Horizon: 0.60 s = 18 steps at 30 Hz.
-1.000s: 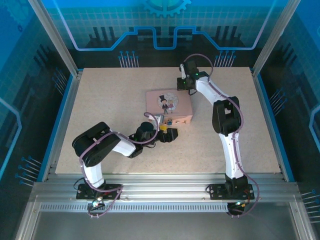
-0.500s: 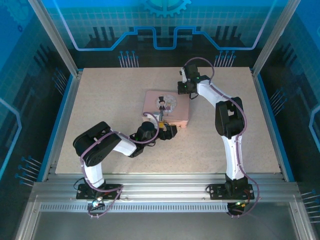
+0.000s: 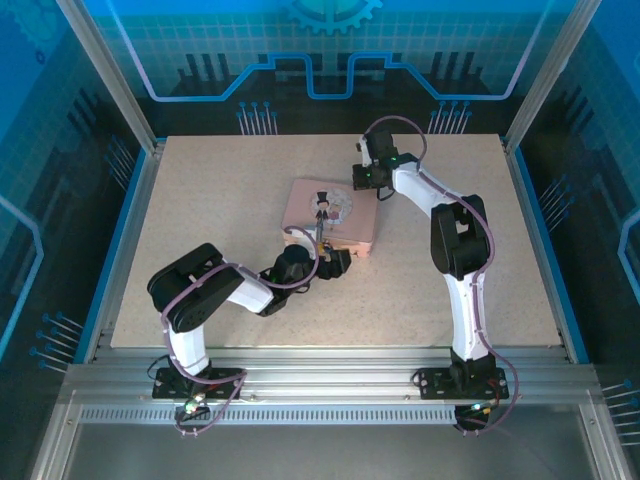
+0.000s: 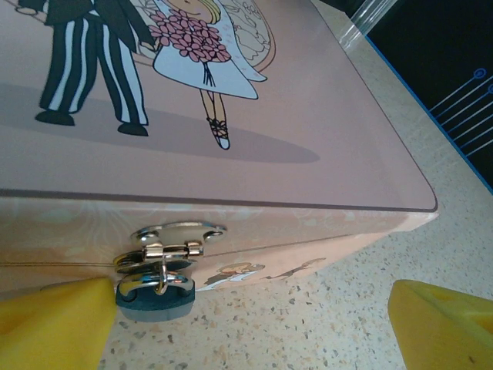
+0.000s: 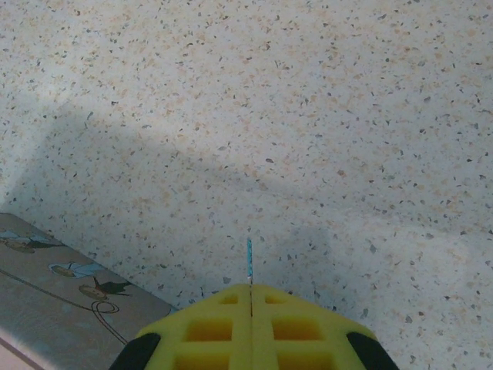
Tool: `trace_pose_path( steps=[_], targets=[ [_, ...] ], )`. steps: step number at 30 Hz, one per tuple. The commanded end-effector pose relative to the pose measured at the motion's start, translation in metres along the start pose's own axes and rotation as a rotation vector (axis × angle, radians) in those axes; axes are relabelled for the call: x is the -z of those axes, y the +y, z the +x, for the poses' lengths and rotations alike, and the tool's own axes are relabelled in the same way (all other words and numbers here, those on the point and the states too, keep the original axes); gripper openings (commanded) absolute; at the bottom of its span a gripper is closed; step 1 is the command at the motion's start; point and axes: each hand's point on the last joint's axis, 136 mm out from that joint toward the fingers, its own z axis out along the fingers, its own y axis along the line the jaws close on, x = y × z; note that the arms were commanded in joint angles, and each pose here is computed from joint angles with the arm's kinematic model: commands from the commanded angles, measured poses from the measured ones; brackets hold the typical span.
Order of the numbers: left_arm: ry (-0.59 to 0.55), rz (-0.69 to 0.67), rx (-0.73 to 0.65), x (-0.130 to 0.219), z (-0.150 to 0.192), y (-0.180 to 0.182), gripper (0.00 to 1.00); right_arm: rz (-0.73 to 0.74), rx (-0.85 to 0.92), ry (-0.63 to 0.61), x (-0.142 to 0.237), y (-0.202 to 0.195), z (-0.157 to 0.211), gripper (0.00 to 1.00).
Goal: Unlock the padlock with the key
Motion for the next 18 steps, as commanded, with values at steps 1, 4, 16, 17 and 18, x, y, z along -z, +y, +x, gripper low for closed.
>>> trace_pose_path(
  steps=[1,4,16,17,18],
  targets=[
    [-0.024,-0.032,-0.025,0.004,-0.006,0.006,0.93,-0.009,0.028,0.056,0.006,0.009,0.017,0.00],
    [-0.013,-0.054,-0.035,0.003,-0.004,0.010,0.94,-0.010,0.027,0.056,0.006,0.009,0.017,0.00],
    [0.081,0.184,0.018,-0.015,0.006,-0.010,0.87,-0.018,0.029,0.057,0.007,0.014,0.020,0.00],
    [0.077,0.203,0.030,-0.014,0.004,-0.011,0.86,-0.020,0.031,0.055,0.008,0.015,0.020,0.00],
    [0.072,0.224,0.037,-0.014,0.003,-0.012,0.85,-0.019,0.032,0.055,0.008,0.015,0.020,0.00]
  ],
)
